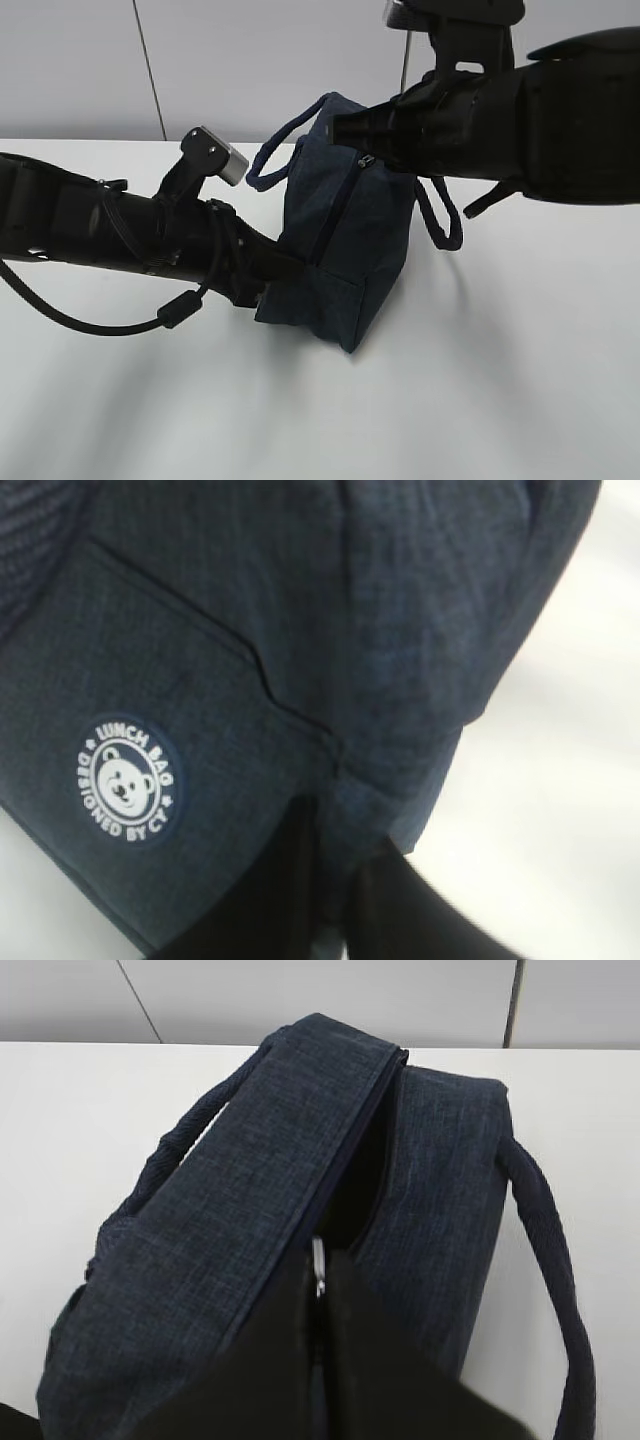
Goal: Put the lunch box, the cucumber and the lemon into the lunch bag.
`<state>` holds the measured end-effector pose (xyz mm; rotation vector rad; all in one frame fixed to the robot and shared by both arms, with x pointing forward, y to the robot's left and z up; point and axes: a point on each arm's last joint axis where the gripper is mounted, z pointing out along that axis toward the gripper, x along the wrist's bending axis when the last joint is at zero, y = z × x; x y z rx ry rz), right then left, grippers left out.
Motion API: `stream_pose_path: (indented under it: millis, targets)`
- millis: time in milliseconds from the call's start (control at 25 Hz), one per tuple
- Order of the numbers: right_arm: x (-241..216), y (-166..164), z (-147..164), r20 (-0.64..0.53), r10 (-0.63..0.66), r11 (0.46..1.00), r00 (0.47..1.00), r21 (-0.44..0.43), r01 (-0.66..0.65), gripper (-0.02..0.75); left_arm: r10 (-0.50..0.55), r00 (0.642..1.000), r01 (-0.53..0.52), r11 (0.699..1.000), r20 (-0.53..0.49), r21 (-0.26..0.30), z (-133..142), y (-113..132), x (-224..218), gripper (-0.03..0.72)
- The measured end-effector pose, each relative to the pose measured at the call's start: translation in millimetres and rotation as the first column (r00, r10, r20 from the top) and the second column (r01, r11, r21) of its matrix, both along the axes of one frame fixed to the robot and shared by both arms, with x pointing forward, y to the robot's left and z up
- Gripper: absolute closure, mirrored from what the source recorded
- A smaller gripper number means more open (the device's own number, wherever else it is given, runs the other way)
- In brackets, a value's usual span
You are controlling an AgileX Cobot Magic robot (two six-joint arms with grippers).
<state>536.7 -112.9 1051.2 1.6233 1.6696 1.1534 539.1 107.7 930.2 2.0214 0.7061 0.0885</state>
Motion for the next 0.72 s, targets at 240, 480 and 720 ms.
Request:
stream_pose_path:
  millis: [240,480,720]
  targets:
    - [12.1,8.1,2.7,0.013,0.007,1.000,1.000,0.014,-0.007,0.738,-0.019,1.000,0.019,1.000,0.001,-0.001,0.1,-5.2,-3.5,0.681]
    - [28.1,19.2,0.0,0.021,0.013,1.000,1.000,0.008,-0.013,0.738,-0.052,0.999,0.052,0.999,0.000,-0.002,0.1,-15.9,-10.6,0.682]
    - [40.6,25.2,-5.5,0.027,0.022,1.000,0.999,-0.023,-0.021,0.738,-0.054,0.999,0.054,0.999,0.001,0.003,-0.2,-17.9,-11.9,0.682]
